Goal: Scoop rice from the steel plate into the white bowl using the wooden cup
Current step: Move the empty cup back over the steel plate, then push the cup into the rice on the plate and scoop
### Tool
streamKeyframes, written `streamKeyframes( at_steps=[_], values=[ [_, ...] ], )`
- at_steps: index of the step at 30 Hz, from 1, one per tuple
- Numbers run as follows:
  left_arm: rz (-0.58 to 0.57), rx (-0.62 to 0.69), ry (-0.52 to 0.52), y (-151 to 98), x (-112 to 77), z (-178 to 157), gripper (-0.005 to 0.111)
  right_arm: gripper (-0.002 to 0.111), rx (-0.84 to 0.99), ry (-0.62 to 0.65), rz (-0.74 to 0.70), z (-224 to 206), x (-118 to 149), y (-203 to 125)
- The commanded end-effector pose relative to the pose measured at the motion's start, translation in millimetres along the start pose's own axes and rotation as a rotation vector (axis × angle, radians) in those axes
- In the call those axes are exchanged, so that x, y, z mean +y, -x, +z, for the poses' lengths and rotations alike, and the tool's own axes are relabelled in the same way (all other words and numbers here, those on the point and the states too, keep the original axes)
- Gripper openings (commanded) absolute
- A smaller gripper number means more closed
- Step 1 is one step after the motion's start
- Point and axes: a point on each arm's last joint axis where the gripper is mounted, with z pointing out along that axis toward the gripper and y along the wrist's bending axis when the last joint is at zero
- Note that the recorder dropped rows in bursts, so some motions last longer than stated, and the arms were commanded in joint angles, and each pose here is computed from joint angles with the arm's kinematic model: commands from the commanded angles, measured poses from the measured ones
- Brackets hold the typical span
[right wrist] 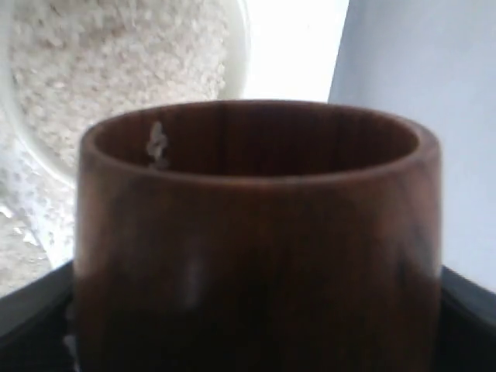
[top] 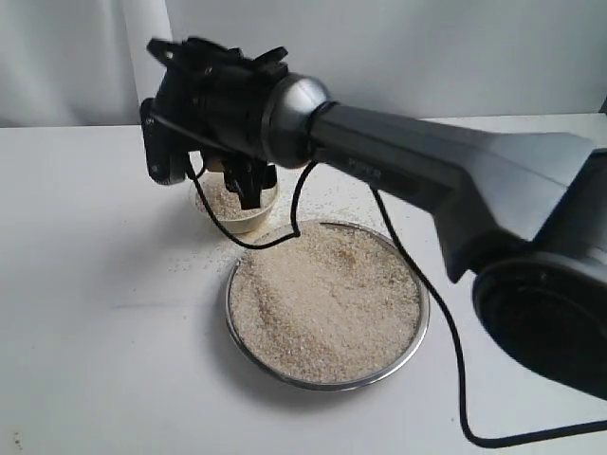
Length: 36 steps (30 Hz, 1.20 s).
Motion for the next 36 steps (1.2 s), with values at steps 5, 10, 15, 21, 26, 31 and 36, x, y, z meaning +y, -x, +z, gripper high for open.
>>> streamKeyframes(
  at_steps=[5,10,15,21,26,31,36],
  values=[
    [-0.003,-0.007,-0.002,0,-0.1,0,0.0,0.0,-0.145,0.181,0.148,-64,-27,-27],
    [-0.003,-0.007,-0.002,0,-0.1,0,0.0,0.0,-0.092,0.236,0.162,-72,-25,-38],
    [-0.003,-0.007,-0.002,0,-0.1,0,0.0,0.0,-0.073,0.289,0.147,-64,-12,-39],
    [-0.003,-0.007,-0.002,0,-0.1,0,0.0,0.0,0.014,0.387,0.076,-41,23,-43],
    [-0.003,-0.007,-0.002,0,-0.1,0,0.0,0.0,0.079,0.449,0.021,-29,48,-51],
    [-0.003,-0.007,-0.002,0,-0.1,0,0.0,0.0,0.171,0.463,-0.045,-24,69,-67],
    [-0.003,-0.007,-0.002,0,-0.1,0,0.0,0.0,0.214,0.478,-0.084,-28,81,-81]
  ],
)
